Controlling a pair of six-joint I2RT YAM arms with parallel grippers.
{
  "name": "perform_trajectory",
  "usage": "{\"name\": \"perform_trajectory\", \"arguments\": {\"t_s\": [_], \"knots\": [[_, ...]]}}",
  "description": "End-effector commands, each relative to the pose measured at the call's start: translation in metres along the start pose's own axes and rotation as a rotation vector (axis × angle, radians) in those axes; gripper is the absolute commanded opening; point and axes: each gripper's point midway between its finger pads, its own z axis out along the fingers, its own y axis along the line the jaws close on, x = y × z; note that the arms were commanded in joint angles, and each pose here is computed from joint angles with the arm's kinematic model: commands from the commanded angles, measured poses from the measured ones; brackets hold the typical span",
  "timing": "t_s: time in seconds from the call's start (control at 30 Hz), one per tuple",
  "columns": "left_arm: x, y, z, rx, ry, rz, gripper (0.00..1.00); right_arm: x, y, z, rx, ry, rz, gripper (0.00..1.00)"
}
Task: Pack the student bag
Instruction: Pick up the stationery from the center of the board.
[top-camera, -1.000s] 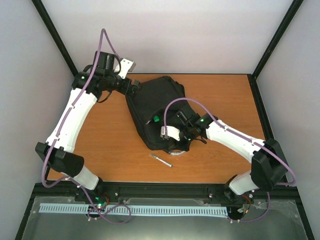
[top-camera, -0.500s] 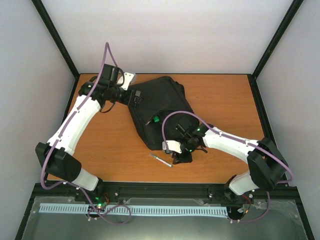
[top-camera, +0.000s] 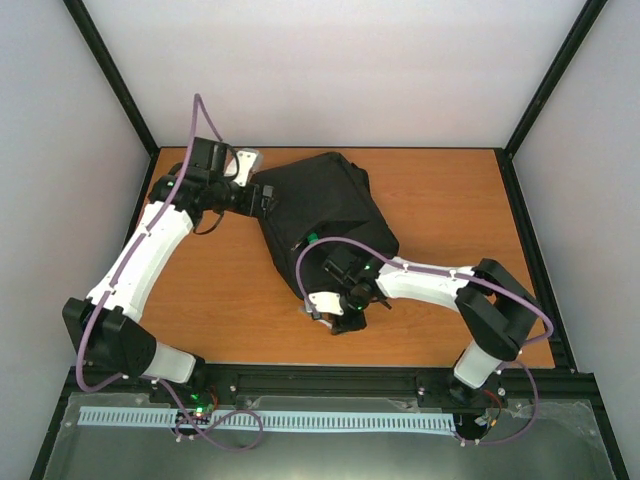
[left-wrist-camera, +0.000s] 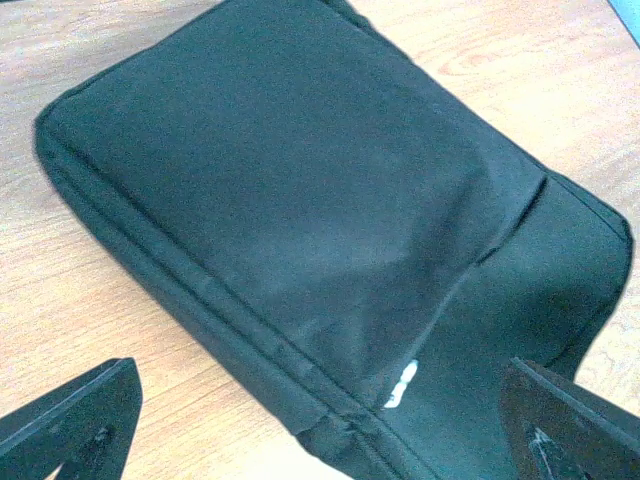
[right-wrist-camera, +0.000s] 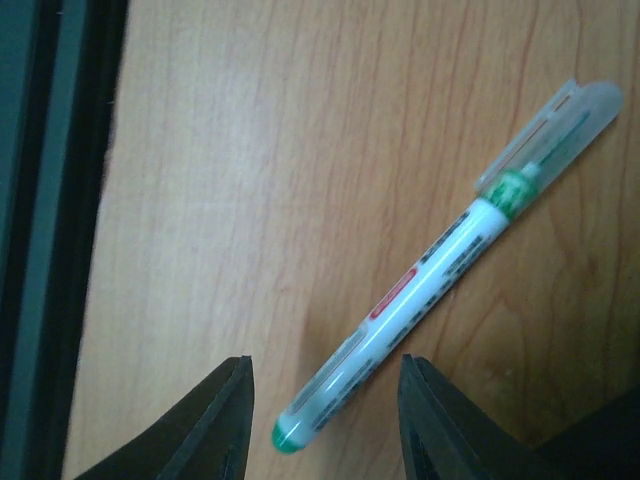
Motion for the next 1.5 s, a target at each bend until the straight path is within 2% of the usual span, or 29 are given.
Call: {"name": "perform_trajectory", "arguments": {"t_s": [0.0,0.47,0.53,0.67,0.87,1.0,1.13,1.27,1.47], "knots": [[-0.007,0.012,-0.013,-0.018,-0.052,-0.074,1.00,-0.016,-0.019,0.006,0.092,0.013,-0.041,0.42],[0.003,0.012,-0.010,-0.009,-0.041,-0.070,1.00,-0.001,-0.033,0.015,0.169,0.120,-0.064,0.39],[0.002,0.011,-0.010,0.001,-0.041,-0.064,1.00,0.002,-0.036,0.012,0.196,0.138,-0.074,0.36],[0.002,0.010,-0.007,0.009,-0.035,-0.063,1.00,0.017,-0.031,0.009,0.193,0.168,-0.071,0.24],[0.003,0.012,-0.003,0.006,-0.026,-0.063,1.00,0.027,-0.023,0.006,0.185,0.179,-0.070,0.16],[0.005,0.014,0.000,-0.002,-0.017,-0.063,1.00,0.031,-0.025,0.005,0.196,0.189,-0.073,0.15],[0.004,0.014,0.001,0.005,-0.019,-0.062,1.00,0.033,-0.025,0.004,0.201,0.188,-0.063,0.22],[0.003,0.014,0.003,0.005,-0.017,-0.058,1.00,0.034,-0.026,0.004,0.204,0.189,-0.055,0.18],[0.004,0.015,0.006,0.005,-0.010,-0.060,1.00,0.038,-0.036,0.004,0.254,0.222,-0.063,0.20]]}}
